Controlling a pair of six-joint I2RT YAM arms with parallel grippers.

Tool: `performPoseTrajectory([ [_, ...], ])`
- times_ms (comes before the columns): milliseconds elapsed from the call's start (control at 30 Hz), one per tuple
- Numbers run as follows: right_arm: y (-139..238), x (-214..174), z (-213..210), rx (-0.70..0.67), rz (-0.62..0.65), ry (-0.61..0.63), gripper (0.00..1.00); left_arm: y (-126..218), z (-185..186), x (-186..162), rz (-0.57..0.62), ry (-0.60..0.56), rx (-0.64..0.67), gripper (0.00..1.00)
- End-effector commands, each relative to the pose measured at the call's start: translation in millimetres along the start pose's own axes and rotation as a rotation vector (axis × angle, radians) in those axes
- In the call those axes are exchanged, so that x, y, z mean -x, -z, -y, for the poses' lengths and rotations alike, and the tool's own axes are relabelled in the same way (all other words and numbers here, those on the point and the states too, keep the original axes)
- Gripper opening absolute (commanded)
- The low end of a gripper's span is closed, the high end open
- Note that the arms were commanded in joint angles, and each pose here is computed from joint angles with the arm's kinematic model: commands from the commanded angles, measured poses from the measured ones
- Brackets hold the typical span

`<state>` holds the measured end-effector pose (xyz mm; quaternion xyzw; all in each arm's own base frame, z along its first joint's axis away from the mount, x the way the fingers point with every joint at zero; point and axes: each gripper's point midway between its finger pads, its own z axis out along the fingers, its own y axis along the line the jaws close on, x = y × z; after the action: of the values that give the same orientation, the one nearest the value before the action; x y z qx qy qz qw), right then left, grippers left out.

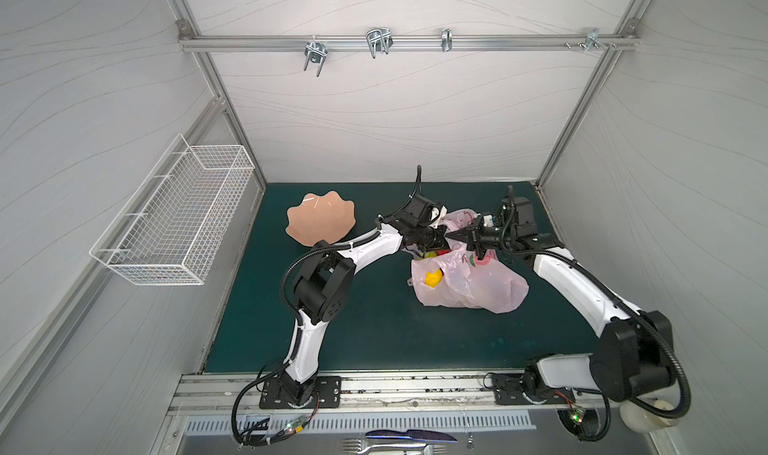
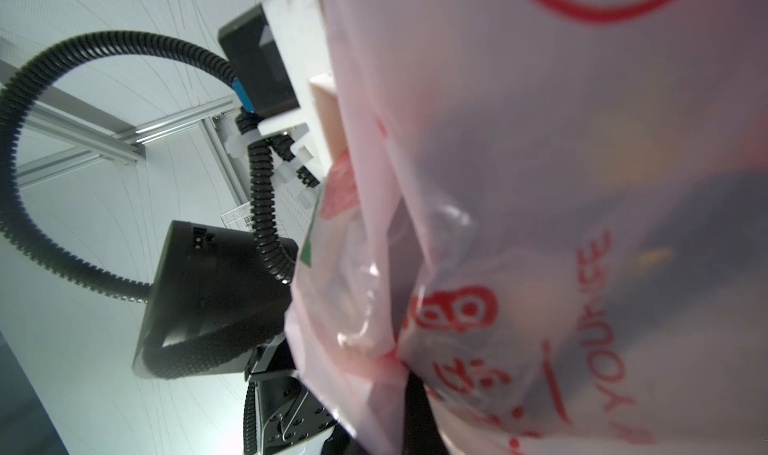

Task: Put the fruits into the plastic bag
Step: 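Lower the strawberry into the bag and open the left gripper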

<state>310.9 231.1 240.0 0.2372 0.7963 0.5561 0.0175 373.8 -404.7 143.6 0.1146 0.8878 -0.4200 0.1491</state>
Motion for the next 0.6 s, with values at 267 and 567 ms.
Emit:
performPoseTrajectory([
  [267,4,4,0,-0.005,0.037,-0.018,0.0,69,6,8,0.044,-0.022,0.081,0.94],
  [567,7,7,-1,-0.005,0.049,-0.02,0.0,89,-14,-24,-0.056,-0.131,0.198,0.93],
])
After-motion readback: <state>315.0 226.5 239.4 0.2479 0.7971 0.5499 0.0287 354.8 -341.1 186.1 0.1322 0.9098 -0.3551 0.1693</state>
